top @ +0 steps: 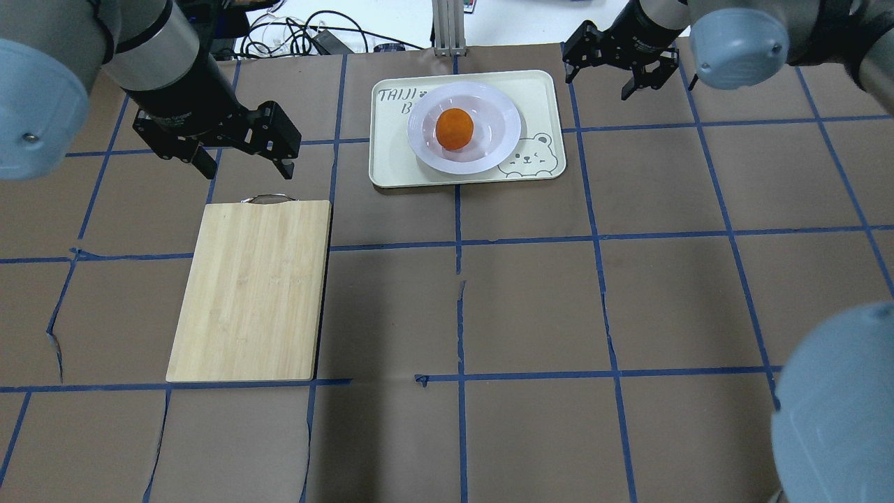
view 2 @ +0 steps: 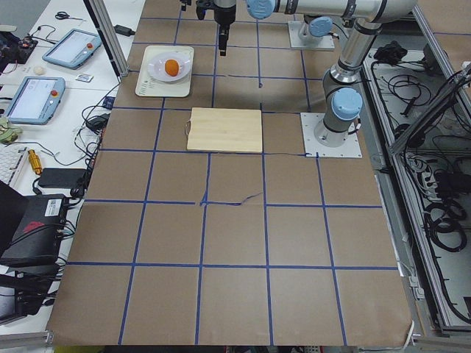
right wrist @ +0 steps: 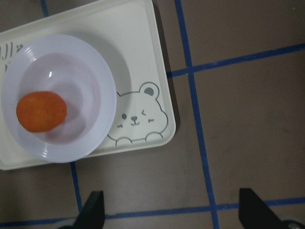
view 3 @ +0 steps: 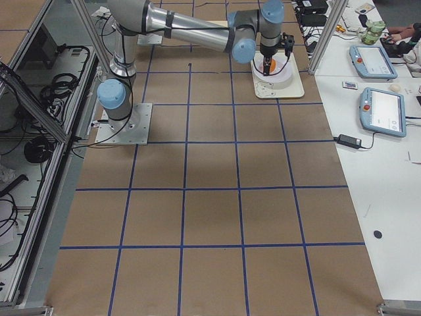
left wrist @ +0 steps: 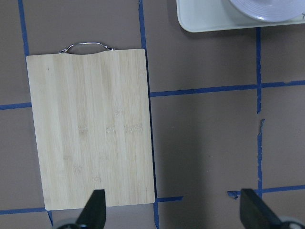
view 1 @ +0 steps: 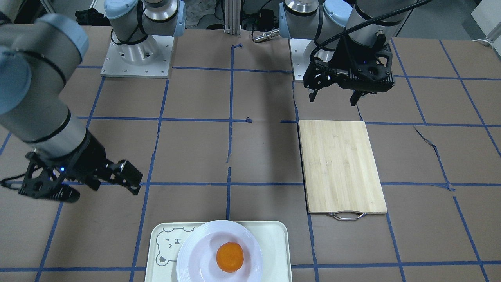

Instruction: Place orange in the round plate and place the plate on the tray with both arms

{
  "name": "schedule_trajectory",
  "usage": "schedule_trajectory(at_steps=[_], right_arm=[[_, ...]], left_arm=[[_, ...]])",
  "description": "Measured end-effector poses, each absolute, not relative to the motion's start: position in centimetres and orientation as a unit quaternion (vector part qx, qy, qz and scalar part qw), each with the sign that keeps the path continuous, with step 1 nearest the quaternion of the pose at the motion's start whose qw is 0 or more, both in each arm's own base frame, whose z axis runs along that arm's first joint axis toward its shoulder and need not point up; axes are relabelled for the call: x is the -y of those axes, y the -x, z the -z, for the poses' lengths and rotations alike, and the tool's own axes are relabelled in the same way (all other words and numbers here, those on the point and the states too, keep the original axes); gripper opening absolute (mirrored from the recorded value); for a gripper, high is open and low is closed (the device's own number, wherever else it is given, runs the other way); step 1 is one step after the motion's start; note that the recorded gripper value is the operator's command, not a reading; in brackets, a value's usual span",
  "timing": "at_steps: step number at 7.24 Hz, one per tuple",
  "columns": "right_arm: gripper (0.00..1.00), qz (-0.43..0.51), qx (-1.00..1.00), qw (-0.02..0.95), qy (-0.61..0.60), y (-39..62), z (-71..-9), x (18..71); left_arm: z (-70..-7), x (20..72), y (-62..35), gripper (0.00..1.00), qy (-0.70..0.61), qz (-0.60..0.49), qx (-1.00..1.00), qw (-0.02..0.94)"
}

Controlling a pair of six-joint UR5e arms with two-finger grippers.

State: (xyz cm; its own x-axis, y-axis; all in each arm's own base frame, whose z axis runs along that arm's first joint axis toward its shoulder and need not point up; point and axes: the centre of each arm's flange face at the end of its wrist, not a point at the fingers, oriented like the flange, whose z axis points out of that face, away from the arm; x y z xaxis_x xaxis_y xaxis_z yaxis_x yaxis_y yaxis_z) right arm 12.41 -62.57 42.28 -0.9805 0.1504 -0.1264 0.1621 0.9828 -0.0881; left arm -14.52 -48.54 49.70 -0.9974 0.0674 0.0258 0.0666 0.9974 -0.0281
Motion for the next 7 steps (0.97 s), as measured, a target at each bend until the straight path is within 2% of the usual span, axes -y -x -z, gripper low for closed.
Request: schedule_trajectory(at_steps=[1,3,7], right_arm=[[1.0,0.026,-0.998,0.015,-0.064,-13.4,-45.5,58.8],[1.0,0.005,-0.999,-0.01,-0.042,-14.1,-49.9,52.9],[1.0,0.032,-0.999,-0.012,-0.027,-14.3,-50.7,51.3]], left_arm=[[-49.7,48.6,14.5,1.0,0.033,-0.014,0.999,0.013],[-49.7,48.6,14.4,1.0,0.034,-0.013,0.999,0.013],[-49.6,48.6,14.4,1.0,0.034,-0.013,0.999,0.013]])
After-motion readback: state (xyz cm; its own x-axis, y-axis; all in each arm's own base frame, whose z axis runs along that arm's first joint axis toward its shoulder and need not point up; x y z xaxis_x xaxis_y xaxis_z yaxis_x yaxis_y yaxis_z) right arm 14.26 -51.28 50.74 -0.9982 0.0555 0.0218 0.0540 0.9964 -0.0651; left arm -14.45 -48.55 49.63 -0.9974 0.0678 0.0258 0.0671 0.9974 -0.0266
